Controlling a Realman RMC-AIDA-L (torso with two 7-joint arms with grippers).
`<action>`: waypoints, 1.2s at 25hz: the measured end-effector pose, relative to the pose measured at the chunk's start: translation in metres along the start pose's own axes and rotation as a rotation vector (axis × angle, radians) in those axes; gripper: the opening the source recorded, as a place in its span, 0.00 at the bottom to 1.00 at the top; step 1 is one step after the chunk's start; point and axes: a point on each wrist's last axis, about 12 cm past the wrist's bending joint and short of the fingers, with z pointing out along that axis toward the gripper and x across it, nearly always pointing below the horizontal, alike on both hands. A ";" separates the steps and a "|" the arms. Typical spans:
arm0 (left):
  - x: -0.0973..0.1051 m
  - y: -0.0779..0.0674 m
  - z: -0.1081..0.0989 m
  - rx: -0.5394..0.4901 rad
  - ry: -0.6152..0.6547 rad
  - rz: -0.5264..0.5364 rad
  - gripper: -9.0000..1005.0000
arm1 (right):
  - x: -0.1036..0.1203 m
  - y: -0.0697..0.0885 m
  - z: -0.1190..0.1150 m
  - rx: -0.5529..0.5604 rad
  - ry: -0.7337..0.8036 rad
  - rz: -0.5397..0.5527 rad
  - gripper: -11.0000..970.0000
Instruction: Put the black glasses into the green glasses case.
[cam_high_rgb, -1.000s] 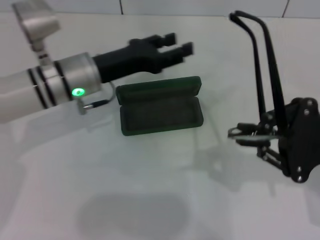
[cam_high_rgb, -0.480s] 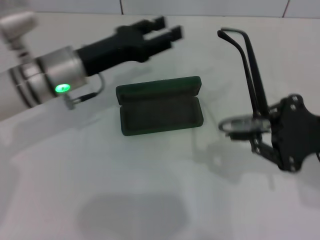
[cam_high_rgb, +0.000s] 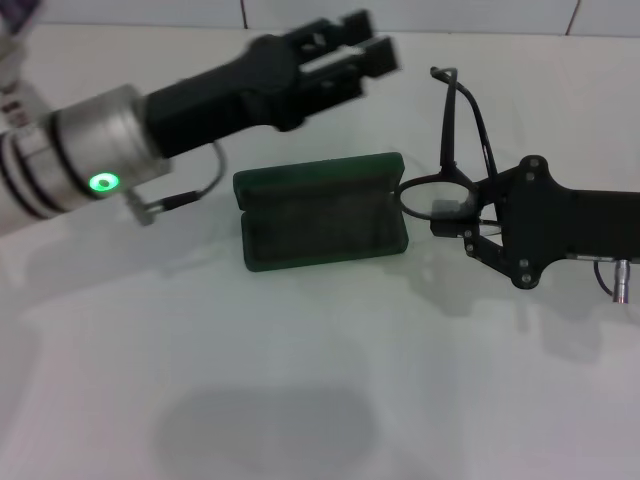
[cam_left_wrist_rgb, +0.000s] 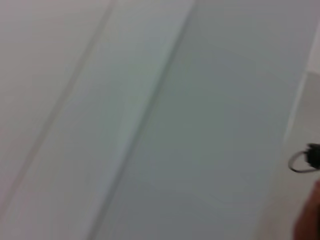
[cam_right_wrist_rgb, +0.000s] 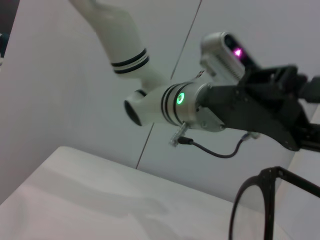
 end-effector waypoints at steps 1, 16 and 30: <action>0.000 -0.001 0.006 0.023 0.020 -0.020 0.64 | 0.000 -0.001 0.001 -0.001 0.006 -0.002 0.11; 0.003 0.009 0.032 0.016 0.291 -0.326 0.64 | -0.002 0.000 -0.001 -0.004 0.002 -0.101 0.11; -0.008 0.012 0.037 0.020 0.192 -0.248 0.63 | 0.000 0.002 -0.003 -0.003 0.012 -0.112 0.11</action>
